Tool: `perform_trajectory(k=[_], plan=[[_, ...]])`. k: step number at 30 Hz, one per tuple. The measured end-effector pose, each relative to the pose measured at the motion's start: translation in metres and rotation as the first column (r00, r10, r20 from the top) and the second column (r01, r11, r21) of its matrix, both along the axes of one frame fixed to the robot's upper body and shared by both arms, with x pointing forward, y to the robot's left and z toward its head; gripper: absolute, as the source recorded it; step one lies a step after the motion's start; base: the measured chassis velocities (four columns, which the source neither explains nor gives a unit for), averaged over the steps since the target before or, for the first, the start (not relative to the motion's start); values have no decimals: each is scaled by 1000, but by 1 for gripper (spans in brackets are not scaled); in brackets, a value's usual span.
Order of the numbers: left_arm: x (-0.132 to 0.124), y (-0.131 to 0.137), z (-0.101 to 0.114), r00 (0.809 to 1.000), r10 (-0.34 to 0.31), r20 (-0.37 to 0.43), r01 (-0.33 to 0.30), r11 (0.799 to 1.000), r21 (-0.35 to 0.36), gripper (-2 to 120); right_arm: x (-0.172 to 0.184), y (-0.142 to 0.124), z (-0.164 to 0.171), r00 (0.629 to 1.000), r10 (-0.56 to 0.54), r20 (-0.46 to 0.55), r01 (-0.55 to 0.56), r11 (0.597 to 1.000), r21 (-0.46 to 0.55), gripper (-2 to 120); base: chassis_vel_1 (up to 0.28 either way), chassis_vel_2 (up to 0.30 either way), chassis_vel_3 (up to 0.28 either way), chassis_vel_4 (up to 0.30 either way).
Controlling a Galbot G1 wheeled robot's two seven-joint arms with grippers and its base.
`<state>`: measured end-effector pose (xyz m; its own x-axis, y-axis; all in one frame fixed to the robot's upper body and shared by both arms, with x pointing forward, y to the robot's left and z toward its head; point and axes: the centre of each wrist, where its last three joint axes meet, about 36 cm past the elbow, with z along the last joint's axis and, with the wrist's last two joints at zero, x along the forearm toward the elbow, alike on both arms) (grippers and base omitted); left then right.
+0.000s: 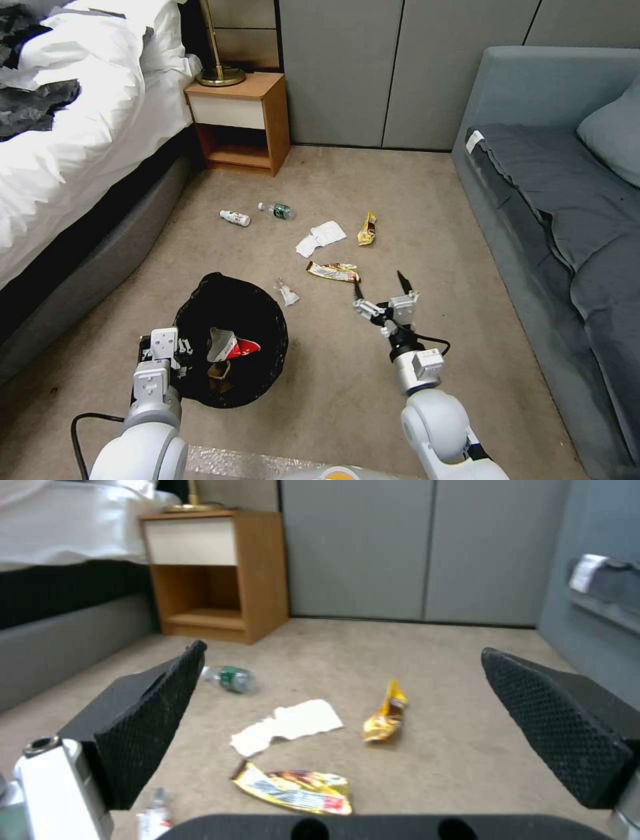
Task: Pick up the trash bin, then pick up the garbage from the floor and place it into the trash bin.
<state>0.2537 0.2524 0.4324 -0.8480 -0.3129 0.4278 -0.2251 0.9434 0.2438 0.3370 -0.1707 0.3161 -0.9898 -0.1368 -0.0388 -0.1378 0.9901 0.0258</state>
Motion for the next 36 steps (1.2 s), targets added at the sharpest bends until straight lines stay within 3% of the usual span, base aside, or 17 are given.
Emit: perform_trajectory(k=[26, 36], plan=[[1, 0, -1, 1000, -8, 2, 8, 1000, 2, 1, -2, -12, -2, 999, -32, 10, 32, 999, -3, 100, 0, 0, 0, 0], [1, 0, 0, 1000, -9, 3, 9, 1000, 2, 1, -3, -11, -2, 1000, -22, 13, 22, 1000, -8, 100, -112, 102, 115, -102]])
